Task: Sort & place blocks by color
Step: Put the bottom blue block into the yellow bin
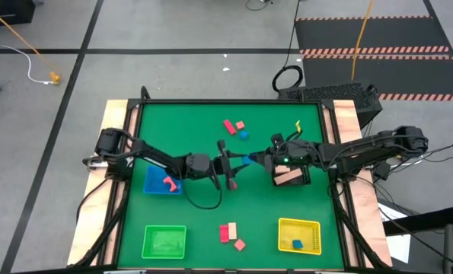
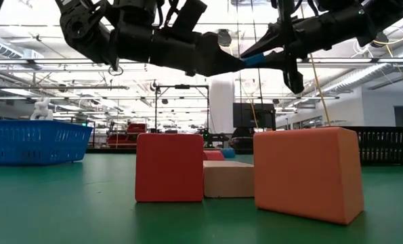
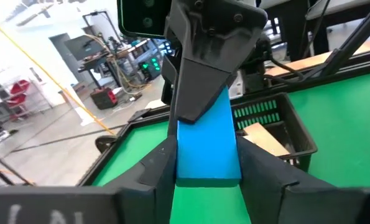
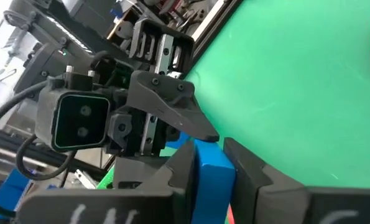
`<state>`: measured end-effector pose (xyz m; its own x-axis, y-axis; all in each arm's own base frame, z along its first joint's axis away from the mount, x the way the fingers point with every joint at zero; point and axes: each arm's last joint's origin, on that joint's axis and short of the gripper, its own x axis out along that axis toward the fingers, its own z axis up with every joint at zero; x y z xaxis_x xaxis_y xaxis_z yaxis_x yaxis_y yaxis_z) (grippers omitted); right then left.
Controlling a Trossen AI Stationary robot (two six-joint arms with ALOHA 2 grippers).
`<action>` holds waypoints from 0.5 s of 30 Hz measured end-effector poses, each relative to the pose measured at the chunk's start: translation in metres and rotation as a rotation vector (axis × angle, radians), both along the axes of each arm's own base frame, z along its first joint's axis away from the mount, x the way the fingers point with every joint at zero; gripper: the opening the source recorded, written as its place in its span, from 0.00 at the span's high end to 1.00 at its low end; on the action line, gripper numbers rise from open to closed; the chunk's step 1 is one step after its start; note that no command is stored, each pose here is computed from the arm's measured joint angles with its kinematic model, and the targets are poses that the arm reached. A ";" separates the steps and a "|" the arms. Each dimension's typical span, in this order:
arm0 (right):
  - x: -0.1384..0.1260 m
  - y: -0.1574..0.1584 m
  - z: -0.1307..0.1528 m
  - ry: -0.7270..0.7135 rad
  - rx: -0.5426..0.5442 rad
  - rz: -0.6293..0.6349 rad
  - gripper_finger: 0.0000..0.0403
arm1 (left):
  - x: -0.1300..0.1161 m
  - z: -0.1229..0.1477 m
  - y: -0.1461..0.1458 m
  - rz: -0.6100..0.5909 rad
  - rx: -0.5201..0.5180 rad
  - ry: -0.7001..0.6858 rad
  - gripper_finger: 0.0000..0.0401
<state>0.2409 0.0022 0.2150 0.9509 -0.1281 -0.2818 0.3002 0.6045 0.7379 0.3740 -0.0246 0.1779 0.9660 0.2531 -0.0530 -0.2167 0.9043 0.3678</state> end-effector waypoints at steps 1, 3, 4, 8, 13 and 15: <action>0.000 0.000 0.000 0.001 -0.002 0.005 0.89 | 0.000 0.000 -0.001 0.011 -0.002 0.000 0.59; 0.000 0.000 -0.001 0.008 -0.001 0.012 0.91 | -0.001 -0.001 -0.003 0.021 -0.007 0.001 0.52; 0.000 0.001 -0.001 0.009 0.003 0.022 0.91 | -0.001 -0.001 -0.003 0.028 -0.009 0.001 0.49; 0.000 0.000 -0.001 0.014 0.017 0.021 0.91 | -0.001 -0.001 -0.005 0.043 -0.021 -0.002 0.41; -0.011 -0.010 -0.001 0.085 0.021 -0.026 0.91 | -0.003 -0.003 -0.009 0.157 0.021 0.029 0.40; -0.017 -0.015 0.000 0.117 0.025 -0.050 0.91 | -0.004 -0.005 -0.009 0.198 0.048 0.062 0.40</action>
<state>0.2241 -0.0123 0.2146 0.9039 -0.1659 -0.3942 0.4143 0.5684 0.7109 0.3695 -0.0336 0.1724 0.8924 0.4412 -0.0940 -0.3642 0.8276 0.4271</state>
